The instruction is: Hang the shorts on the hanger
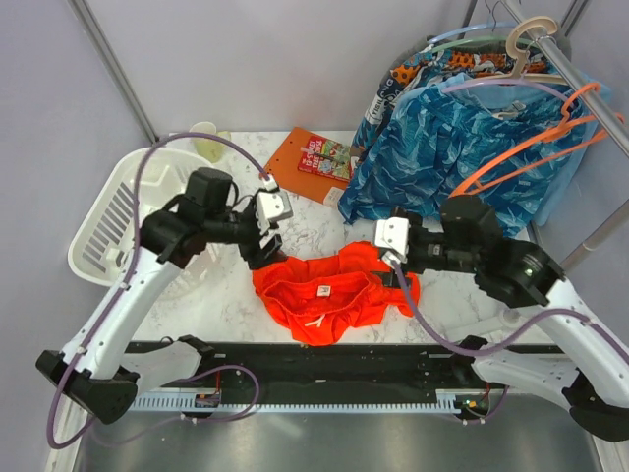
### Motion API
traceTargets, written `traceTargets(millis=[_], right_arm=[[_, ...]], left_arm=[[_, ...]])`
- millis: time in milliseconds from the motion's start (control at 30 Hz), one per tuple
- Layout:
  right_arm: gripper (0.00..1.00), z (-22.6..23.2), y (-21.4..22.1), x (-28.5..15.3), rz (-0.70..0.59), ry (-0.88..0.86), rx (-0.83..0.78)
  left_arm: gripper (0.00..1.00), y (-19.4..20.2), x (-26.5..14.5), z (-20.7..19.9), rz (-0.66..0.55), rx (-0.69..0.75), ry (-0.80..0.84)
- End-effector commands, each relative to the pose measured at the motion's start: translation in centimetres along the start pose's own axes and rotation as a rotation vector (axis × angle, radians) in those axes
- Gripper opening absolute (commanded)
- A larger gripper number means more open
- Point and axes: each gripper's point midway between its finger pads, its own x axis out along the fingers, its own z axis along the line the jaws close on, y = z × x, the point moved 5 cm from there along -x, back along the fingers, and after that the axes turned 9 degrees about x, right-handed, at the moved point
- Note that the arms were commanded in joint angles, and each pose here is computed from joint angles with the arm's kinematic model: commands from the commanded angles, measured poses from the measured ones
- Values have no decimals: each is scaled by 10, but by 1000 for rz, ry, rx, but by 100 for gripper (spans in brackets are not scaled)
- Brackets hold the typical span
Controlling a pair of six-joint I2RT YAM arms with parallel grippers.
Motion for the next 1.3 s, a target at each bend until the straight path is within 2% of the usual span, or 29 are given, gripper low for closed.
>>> traceTargets(millis=[0, 100, 167, 200, 267, 300, 333, 400, 467, 500, 567, 767, 1067, 1200, 1233, 1267], right_arm=[[91, 19, -29, -44, -87, -52, 76], [92, 19, -52, -74, -224, 13, 91], [92, 13, -61, -88, -282, 70, 113], [93, 6, -67, -101, -316, 134, 118], [94, -5, -81, -116, -370, 221, 166], [95, -12, -91, -129, -405, 275, 179], [95, -18, -100, -137, -458, 318, 233], [96, -28, -107, -158, -524, 440, 284], [98, -33, -117, -180, -632, 534, 341], [98, -37, -117, -188, -656, 592, 349], [98, -36, -123, -205, -720, 657, 349], [98, -31, -120, -228, -788, 791, 382], [98, -26, -129, -267, -849, 1017, 302], [98, -17, -132, -279, -847, 1072, 246], [98, -17, -131, -279, -844, 1081, 246], [98, -17, -129, -282, -846, 1103, 252]], left_arm=[[79, -89, -36, 9, -281, 21, 3], [81, -140, -51, 21, -401, 76, -49], [81, -162, -39, 30, -415, 76, -52], [81, -183, -47, 36, -450, 82, -86], [81, -202, -21, 43, -438, 65, -62], [81, -220, -28, 46, -469, 81, -96], [82, -225, -6, 51, -444, 75, -84], [82, -255, -3, 43, -481, 115, -104], [82, -270, 27, 32, -471, 112, -56], [83, -282, 27, 30, -491, 118, -74], [83, -293, 52, 19, -483, 106, -65], [88, -323, 89, -2, -556, 84, -77], [88, -329, 153, 2, -526, 53, -140], [78, -330, 170, 4, -554, 58, -149], [68, -332, 171, 4, -565, 56, -147], [63, -333, 175, 3, -574, 60, -133]])
